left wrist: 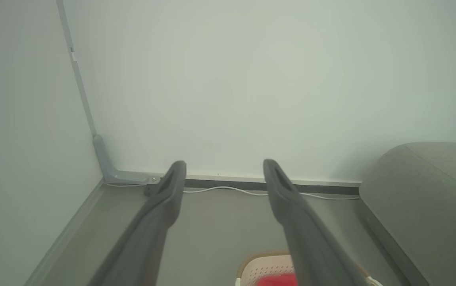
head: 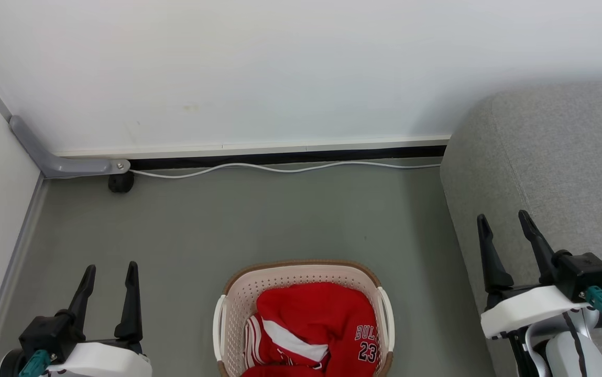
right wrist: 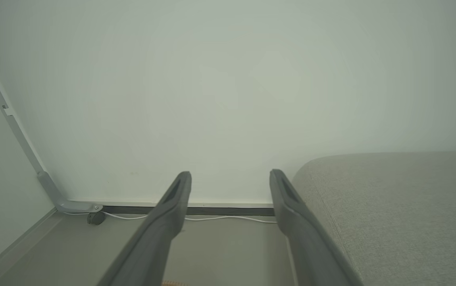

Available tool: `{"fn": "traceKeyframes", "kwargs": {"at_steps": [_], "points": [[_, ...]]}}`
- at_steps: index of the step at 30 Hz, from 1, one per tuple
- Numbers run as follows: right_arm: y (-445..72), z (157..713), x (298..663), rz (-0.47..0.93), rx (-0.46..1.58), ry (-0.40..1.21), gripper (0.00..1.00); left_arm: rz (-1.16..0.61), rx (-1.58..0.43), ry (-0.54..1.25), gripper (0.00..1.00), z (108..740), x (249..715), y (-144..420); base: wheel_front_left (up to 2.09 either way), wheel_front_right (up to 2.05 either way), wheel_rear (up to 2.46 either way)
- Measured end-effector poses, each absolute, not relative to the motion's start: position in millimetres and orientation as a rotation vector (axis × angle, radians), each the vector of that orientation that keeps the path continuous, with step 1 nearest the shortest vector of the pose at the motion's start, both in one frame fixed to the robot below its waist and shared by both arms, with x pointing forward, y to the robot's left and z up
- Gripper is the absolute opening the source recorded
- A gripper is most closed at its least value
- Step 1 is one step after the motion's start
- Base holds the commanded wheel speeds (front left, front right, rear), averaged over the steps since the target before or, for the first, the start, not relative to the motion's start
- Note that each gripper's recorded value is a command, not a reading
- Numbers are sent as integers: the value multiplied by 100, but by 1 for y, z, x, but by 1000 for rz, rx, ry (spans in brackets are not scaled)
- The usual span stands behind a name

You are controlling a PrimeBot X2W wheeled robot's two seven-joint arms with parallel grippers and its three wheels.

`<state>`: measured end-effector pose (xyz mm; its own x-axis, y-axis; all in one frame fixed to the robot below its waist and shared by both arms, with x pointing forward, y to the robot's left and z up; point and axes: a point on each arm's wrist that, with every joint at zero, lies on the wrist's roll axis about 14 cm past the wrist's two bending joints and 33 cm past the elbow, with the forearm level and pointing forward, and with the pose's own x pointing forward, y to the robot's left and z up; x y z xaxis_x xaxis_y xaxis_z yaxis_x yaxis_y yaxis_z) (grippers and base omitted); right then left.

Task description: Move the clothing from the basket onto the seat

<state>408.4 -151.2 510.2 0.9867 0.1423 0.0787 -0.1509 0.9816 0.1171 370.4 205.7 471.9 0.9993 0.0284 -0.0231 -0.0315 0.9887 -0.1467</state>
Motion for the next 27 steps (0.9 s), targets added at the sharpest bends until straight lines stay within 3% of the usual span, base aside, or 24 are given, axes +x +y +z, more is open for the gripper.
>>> {"fn": "traceKeyframes", "kwargs": {"at_steps": [8, 17, 27], "points": [[-148, 510, 428, 157, 122, -74, 100, -35, -166, 117, 100, 442, 375, 181, 0, 0, 0], [-135, 521, 482, 202, 93, -127, 100, -192, -222, 272, 100, 391, 404, 121, 0, 0, 0], [-121, 493, 538, 254, 69, -118, 100, -430, -244, 492, 100, 316, 418, 47, 0, 0, 0]]}}
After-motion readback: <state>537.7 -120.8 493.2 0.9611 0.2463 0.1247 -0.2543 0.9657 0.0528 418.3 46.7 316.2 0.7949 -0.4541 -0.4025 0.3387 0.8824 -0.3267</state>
